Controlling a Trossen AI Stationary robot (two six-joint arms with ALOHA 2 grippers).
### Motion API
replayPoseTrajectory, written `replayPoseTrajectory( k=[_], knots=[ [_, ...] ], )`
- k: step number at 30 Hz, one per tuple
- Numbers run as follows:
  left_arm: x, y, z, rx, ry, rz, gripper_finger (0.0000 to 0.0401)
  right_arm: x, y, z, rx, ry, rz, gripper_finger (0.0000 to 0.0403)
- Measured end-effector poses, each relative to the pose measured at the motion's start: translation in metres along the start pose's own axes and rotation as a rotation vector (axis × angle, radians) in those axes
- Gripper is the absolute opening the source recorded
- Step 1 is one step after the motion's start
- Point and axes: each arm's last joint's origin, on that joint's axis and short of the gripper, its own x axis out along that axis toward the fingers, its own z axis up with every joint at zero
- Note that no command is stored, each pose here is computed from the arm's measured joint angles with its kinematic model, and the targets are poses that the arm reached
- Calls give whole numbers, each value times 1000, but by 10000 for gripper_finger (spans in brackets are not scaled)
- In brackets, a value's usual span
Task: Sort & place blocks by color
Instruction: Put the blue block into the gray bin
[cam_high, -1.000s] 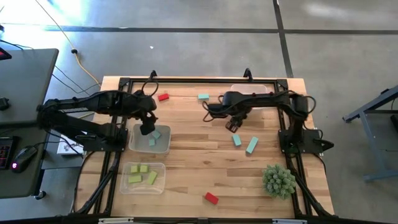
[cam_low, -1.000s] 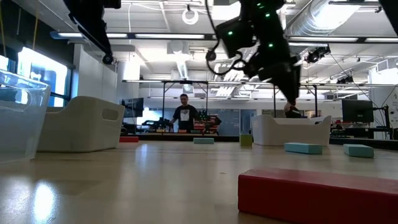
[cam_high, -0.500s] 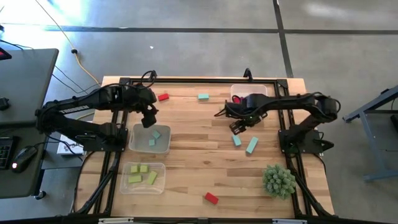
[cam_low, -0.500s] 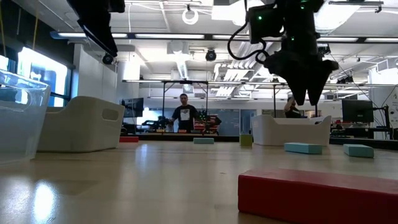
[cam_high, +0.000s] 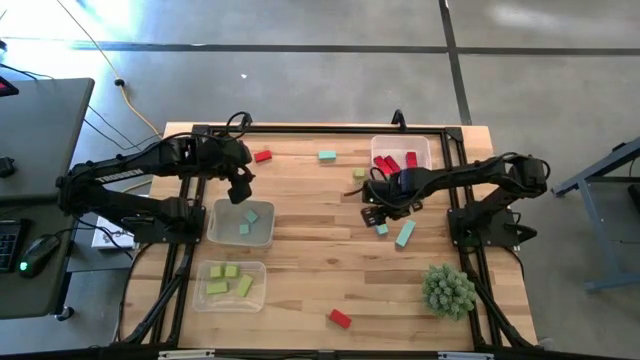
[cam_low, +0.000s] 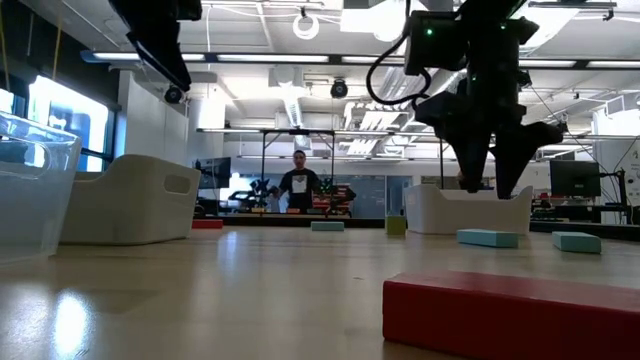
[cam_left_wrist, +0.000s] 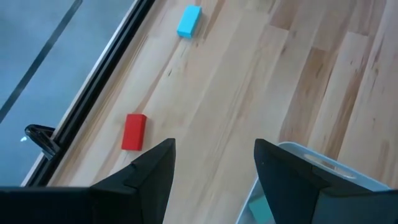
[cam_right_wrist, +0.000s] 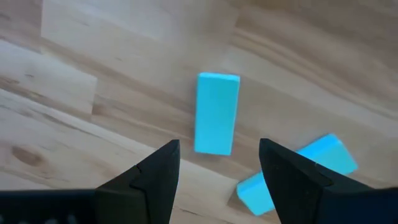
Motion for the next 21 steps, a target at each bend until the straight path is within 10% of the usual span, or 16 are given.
replayPoseTrajectory(
  k=[21],
  knots=[
    [0,0,2,-8,-17,-2,209,58,17,-12,-41,45,-150,208]
  ],
)
